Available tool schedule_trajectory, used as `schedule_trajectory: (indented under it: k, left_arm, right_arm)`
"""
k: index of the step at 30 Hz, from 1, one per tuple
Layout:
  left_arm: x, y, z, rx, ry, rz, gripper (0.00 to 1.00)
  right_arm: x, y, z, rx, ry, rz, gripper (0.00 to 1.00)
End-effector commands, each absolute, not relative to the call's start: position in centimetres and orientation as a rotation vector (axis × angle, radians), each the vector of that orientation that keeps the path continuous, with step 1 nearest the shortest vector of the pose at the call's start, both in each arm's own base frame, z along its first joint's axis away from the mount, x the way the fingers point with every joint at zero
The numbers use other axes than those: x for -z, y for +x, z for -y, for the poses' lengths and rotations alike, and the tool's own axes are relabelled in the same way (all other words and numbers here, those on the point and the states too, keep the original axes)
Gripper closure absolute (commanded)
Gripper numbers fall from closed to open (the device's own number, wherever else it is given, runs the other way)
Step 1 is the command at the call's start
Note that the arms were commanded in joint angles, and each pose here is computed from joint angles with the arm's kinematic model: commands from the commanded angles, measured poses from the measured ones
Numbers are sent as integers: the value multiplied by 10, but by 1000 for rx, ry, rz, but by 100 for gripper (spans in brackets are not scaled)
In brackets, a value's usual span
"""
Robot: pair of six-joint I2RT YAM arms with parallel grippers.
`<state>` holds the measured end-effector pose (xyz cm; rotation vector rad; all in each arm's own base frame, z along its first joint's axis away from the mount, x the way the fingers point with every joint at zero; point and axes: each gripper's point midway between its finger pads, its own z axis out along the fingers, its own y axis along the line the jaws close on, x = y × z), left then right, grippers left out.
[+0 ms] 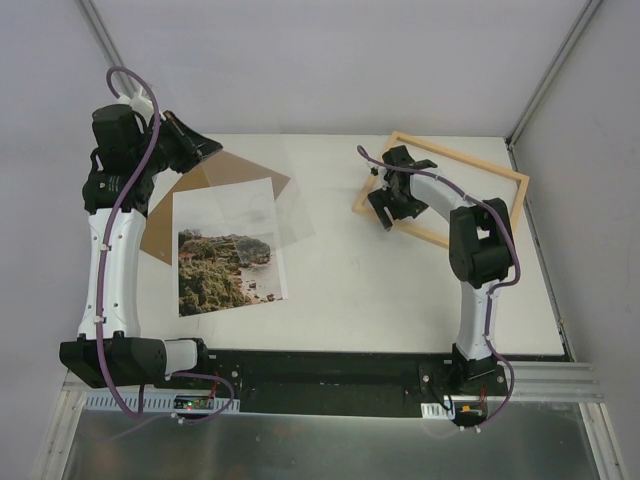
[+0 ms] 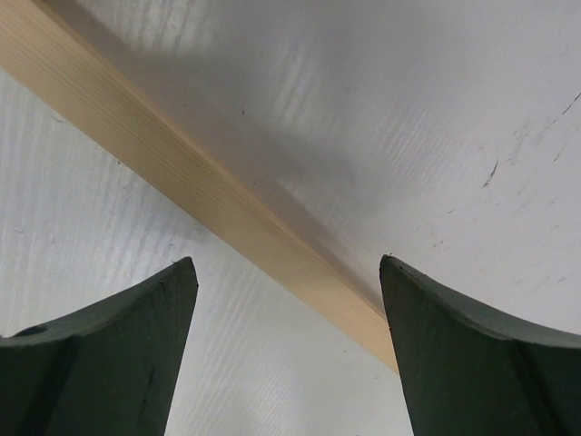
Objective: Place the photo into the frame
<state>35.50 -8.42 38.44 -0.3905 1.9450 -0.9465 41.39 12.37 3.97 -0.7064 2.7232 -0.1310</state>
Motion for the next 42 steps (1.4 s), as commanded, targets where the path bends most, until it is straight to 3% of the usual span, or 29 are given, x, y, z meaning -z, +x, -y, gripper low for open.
schedule_trajectory:
  k: [1, 12, 20, 23, 26, 29, 33, 38, 42]
  left_arm:
    - [-421, 347, 84, 937, -305, -1848, 100]
    - [-425, 343, 84, 942, -291, -1837, 100]
    - [-428, 341, 79, 925, -301, -1823, 100]
    - [-431, 340, 75, 913, -309, -1813, 100]
    - [-430, 339, 74, 912, -317, -1811, 100]
    - [-427, 339, 74, 920, -328, -1818, 100]
    - [-426, 339, 74, 917, -331, -1820, 100]
    - [-428, 334, 73, 907, -320, -1814, 100]
    - [-429, 332, 72, 897, -316, -1814, 100]
  right_arm:
    - [-45, 408, -124, 96, -748, -2757, 19]
    - [-31, 392, -131, 7, -741, -2847, 31]
    - [-33, 380, -152, -4, -495, -2905, 57]
    - [-33, 375, -172, -27, -374, -2931, 60]
    - [-32, 371, -197, -13, -297, -2945, 60]
    - [-34, 376, -222, -24, -217, -2925, 45]
    - [-40, 387, -249, -99, -156, -2895, 38]
    - [-55, 392, -235, 28, -190, -2873, 32]
    - [-57, 370, -218, 68, -270, -2885, 29]
